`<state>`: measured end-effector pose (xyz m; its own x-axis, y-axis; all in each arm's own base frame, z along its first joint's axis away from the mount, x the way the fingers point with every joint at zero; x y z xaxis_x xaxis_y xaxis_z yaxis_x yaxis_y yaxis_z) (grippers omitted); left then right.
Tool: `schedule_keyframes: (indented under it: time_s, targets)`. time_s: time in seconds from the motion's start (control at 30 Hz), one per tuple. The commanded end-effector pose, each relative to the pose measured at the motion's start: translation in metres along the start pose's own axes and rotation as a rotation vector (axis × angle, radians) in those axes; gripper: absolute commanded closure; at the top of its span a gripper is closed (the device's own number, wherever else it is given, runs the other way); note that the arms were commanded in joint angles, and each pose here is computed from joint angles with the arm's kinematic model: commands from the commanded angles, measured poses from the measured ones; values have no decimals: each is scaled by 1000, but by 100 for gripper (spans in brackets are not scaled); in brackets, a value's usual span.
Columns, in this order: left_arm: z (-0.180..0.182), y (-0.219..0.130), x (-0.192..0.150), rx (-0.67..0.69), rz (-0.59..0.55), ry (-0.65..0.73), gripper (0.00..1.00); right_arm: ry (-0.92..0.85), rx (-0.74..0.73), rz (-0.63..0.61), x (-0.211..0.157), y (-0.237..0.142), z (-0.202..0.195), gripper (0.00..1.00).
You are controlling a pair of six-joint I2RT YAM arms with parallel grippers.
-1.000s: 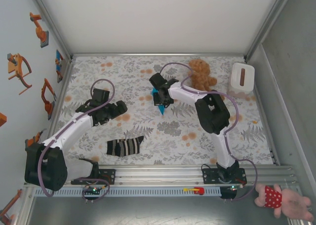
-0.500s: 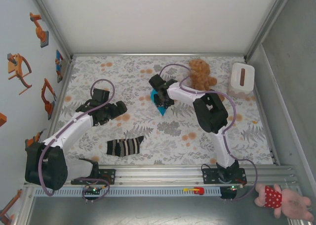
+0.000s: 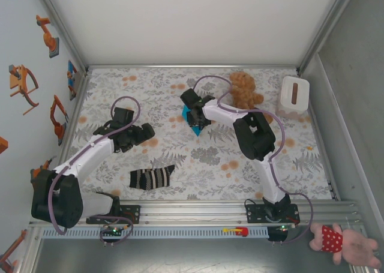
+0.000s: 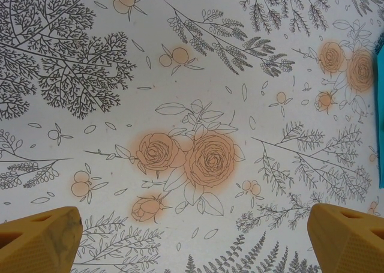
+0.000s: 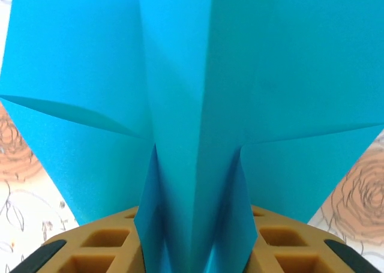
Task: Fold a paper plane with a square sheet of paper (pick it up from the middle)
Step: Move the paper plane to the center of the table.
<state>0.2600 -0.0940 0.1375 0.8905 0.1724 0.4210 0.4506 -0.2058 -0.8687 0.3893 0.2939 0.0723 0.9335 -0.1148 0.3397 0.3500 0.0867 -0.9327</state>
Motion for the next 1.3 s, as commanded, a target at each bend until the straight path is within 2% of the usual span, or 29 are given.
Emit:
schedule_keyframes:
  time_s: [0.0,0.37,0.53,0.77,0.97,1.13,1.27]
  targets:
    - [-1,0,0,-3,23,12,4,-7,-81,35,-5,34,-18,65]
    - [-3,2,0,-18,32,4,4,-5,-79,12,4,45,-18,64]
    - [-6,-1,2,-43,25,-9,4,-9,-56,-21,12,33,-13,64]
    - [-15,-26,19,-83,-63,-25,4,11,53,-119,44,-28,5,63]
    - [-12,-51,31,-39,-162,-32,4,19,126,-199,57,-81,8,60]
    - [-4,-76,42,37,-275,-7,4,32,144,-282,60,-128,-5,56]
    - [8,-92,48,119,-386,17,4,58,115,-415,54,-177,-36,49]
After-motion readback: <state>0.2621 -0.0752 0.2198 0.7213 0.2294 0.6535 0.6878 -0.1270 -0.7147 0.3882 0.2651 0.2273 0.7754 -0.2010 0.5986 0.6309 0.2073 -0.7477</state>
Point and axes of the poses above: each hand's point on the last joint's axis, 136 mm out from that joint toward the fingers, its own y axis out along the fingers, its own z axis along the line the jaws close on, x = y × z, the point moved 6 cm from there along -y, back along the fingers, and after that the axes turned 13 degrees about y, right-handed, at the moved point
